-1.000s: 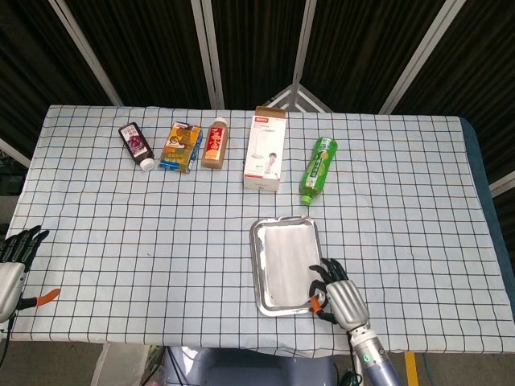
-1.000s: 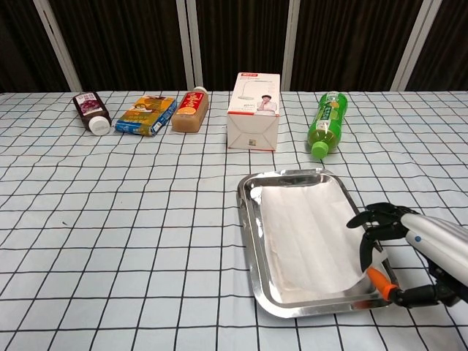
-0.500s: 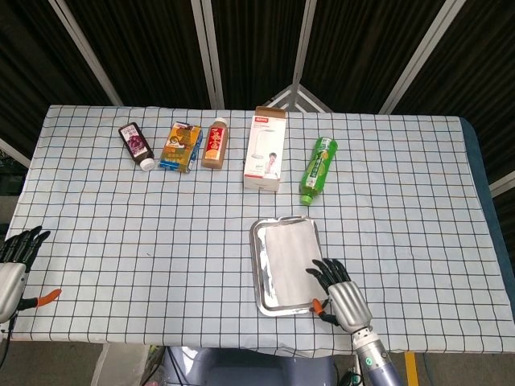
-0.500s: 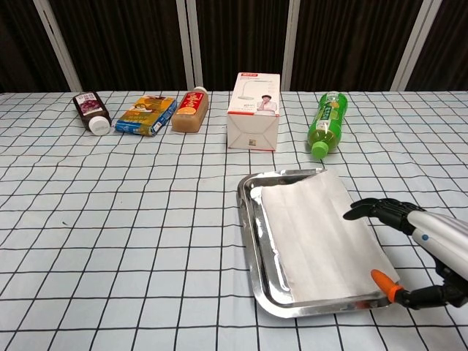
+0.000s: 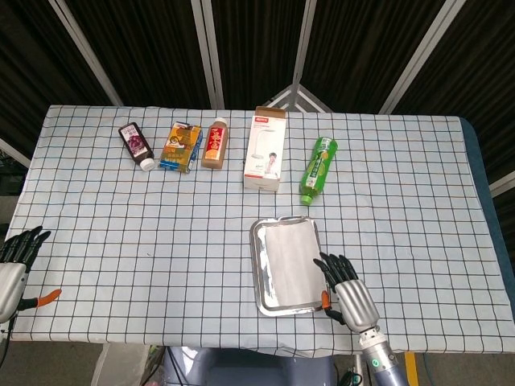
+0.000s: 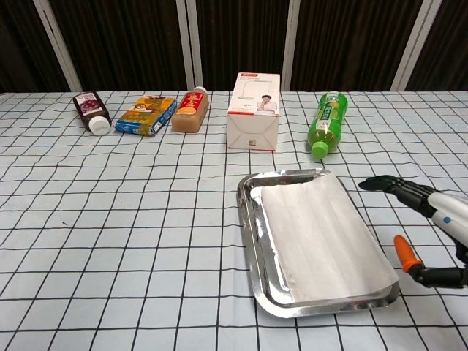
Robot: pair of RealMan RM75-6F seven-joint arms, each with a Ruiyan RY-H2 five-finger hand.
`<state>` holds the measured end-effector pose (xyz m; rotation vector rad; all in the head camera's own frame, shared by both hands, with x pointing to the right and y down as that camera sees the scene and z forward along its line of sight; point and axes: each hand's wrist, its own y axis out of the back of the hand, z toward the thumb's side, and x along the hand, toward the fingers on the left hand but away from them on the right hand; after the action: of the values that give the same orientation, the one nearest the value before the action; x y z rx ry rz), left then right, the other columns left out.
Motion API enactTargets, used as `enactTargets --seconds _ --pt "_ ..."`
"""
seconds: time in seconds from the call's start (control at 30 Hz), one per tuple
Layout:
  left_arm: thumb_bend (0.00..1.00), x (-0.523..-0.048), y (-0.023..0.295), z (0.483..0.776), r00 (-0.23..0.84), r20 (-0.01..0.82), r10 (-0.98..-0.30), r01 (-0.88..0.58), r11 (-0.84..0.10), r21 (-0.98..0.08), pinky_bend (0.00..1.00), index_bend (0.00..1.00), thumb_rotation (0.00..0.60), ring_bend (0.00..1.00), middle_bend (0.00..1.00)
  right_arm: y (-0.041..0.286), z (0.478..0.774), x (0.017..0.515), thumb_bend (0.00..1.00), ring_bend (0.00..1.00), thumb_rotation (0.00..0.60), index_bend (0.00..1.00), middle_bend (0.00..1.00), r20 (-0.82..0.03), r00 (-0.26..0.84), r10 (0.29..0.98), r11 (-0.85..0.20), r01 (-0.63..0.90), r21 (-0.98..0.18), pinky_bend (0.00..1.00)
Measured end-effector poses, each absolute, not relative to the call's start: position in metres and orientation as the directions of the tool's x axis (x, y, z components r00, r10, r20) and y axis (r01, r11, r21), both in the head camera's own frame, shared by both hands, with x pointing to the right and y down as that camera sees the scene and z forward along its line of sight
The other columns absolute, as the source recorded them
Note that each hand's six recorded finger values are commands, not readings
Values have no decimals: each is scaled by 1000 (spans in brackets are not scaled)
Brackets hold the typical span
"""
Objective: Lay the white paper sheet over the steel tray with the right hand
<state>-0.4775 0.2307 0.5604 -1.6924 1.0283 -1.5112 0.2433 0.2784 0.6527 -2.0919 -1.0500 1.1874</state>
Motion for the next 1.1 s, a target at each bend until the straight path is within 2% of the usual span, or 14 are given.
enactTargets --seconds 0.17,0.63,1.1 --pt "0 -477 231 561 33 490 -871 -135 -490 -861 0 0 600 0 0 275 650 245 998 0 600 102 60 -490 370 789 -599 288 -747 0" --pt "0 -479 230 561 26 492 -870 -140 -491 -860 0 0 600 0 0 281 667 220 1000 0 600 133 60 -628 449 636 -715 36 -698 0" --pt "0 -478 230 561 30 494 -869 -148 -493 -857 0 0 600 0 0 287 685 208 1000 0 600 138 60 -701 414 581 -754 -51 -655 0"
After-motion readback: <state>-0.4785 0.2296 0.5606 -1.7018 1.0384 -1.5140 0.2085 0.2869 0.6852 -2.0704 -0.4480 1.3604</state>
